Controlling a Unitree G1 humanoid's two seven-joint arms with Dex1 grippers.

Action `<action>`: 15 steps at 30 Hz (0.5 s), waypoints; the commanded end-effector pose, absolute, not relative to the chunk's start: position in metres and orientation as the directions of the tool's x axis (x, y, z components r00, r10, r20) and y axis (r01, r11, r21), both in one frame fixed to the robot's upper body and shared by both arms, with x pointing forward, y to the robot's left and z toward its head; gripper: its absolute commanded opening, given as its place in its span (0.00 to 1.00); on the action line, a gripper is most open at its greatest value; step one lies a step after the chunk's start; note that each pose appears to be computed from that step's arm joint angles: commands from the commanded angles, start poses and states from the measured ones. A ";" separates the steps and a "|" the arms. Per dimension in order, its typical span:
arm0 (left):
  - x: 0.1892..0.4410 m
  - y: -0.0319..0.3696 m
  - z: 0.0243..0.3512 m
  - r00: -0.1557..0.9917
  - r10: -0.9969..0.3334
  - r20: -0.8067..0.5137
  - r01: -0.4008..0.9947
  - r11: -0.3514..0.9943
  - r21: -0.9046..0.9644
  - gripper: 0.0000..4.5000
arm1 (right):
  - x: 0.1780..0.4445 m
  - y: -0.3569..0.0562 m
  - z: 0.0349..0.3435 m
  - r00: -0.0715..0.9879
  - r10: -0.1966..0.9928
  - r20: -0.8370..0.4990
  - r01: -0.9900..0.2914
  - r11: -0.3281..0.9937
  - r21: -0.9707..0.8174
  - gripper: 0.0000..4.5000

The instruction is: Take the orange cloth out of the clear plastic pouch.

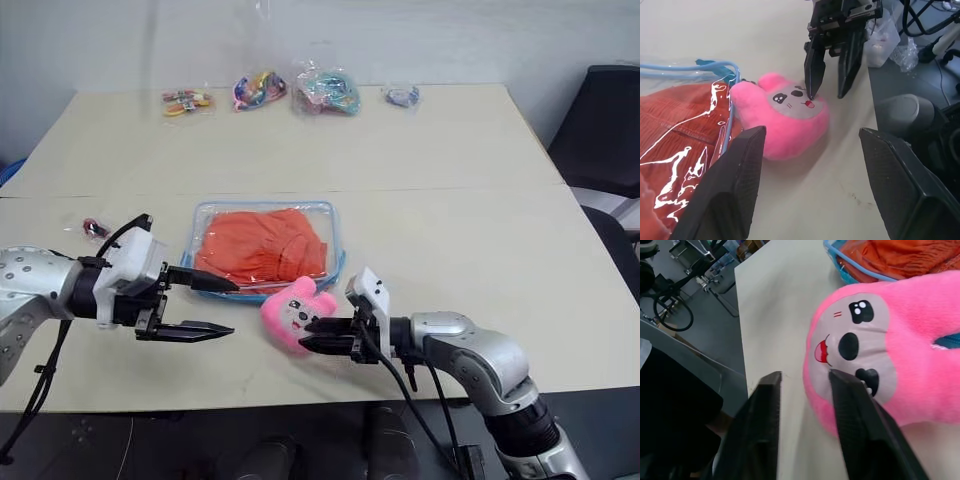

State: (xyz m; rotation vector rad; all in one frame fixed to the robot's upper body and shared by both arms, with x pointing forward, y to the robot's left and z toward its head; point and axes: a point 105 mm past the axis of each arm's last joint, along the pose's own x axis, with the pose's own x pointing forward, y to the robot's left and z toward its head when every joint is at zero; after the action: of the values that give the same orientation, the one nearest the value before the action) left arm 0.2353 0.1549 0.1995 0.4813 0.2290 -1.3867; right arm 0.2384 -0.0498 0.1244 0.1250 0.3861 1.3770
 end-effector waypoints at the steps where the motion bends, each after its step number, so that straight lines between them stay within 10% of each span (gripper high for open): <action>1: 0.239 0.146 0.191 0.180 -0.879 -0.441 0.972 0.091 0.216 0.70 | 0.234 -0.057 0.139 0.150 0.966 -0.210 -0.961 0.192 0.197 0.67; 3: 0.243 0.142 0.184 0.183 -0.876 -0.447 0.972 0.092 0.216 0.70 | 0.231 -0.062 0.145 0.160 0.961 -0.226 -0.970 0.195 0.146 0.82; 15: 0.276 0.125 0.170 0.286 -0.864 -0.415 0.947 0.187 0.262 0.70 | 0.230 -0.091 0.184 0.275 0.908 -0.317 -0.946 0.196 -0.260 0.82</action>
State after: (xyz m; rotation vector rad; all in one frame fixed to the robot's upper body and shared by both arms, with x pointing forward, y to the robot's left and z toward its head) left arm 0.2729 0.1275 0.1642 0.4769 0.2280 -1.3000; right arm 0.2320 -0.0903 0.1688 -0.3710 0.1857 1.3016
